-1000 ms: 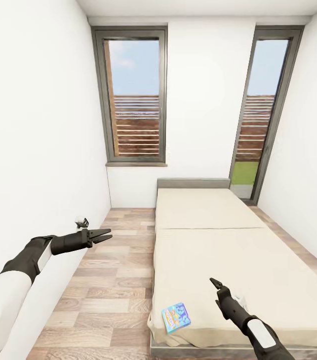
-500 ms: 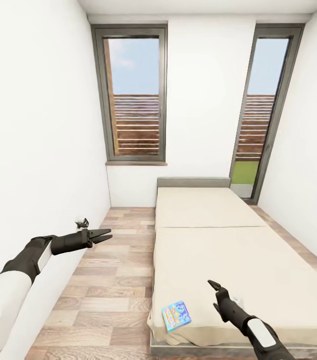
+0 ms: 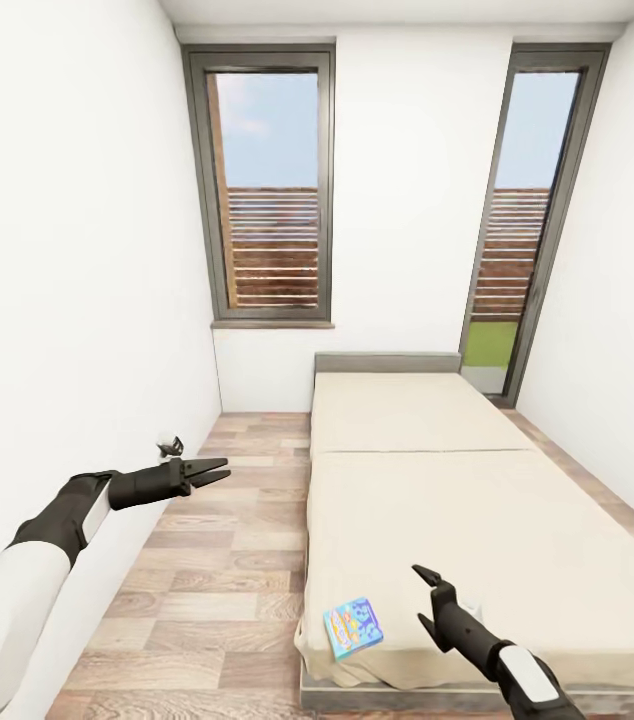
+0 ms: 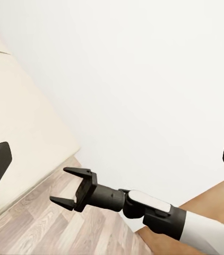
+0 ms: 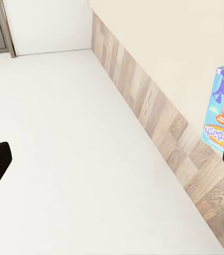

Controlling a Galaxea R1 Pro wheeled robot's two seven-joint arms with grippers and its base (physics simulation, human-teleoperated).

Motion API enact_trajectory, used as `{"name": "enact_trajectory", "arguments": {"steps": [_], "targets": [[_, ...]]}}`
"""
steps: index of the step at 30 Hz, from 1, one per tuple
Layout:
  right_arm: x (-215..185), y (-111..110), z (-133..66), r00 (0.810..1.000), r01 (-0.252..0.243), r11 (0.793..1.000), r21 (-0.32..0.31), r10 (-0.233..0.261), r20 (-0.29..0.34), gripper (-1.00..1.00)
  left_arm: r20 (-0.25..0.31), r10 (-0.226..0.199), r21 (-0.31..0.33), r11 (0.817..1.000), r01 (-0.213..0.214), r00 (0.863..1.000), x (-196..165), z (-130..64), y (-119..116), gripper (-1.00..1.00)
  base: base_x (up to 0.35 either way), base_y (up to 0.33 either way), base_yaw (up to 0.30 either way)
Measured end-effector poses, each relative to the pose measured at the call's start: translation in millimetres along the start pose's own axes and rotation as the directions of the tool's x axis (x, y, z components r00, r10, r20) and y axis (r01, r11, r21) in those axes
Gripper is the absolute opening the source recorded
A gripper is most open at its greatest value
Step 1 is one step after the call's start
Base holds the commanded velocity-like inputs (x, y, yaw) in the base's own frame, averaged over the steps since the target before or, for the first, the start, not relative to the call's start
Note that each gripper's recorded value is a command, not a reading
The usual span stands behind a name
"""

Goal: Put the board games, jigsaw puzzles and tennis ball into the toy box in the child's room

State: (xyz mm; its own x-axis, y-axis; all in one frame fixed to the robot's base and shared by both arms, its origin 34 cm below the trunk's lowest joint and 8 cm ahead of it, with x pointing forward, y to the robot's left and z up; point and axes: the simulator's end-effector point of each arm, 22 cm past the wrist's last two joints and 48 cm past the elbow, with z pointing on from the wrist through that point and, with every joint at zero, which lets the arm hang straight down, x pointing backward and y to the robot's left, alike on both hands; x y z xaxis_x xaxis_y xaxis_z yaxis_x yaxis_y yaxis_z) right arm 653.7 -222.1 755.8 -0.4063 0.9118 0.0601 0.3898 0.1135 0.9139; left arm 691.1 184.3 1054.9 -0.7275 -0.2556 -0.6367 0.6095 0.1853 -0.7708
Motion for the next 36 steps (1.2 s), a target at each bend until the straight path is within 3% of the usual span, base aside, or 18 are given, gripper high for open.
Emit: {"name": "enact_trajectory", "arguments": {"steps": [11, 17, 21, 36], "targets": [[8, -19, 8.8, 1.0, 0.019, 1.0, 0.014, -0.018, -0.024, 1.0, -0.003, 0.001, -0.001, 1.0, -0.001, 1.0, 11, 0.9, 13, 1.0, 0.0, 0.0, 0.0], [34, -31, 17.7, 0.987, 0.114, 0.993, 0.043, -0.108, -0.118, 1.0, -0.004, 0.001, -0.003, 1.0, -0.001, 1.0, 17, 0.9, 21, 1.0, 0.0, 0.0, 0.0], [48, -38, 21.6, 0.976, 0.147, 0.988, 0.05, -0.136, -0.17, 1.0, -0.004, 0.002, -0.007, 1.0, -0.002, 1.0, 21, 0.7, 27, 1.0, 0.0, 0.0, 0.0], [57, -60, 31.8, 0.967, 0.157, 0.986, 0.052, -0.143, -0.212, 1.0, -0.004, 0.002, -0.01, 1.0, -0.002, 1.0, 37, -0.6, 46, 1.0, 0.0, 0.0, 0.0]]}}
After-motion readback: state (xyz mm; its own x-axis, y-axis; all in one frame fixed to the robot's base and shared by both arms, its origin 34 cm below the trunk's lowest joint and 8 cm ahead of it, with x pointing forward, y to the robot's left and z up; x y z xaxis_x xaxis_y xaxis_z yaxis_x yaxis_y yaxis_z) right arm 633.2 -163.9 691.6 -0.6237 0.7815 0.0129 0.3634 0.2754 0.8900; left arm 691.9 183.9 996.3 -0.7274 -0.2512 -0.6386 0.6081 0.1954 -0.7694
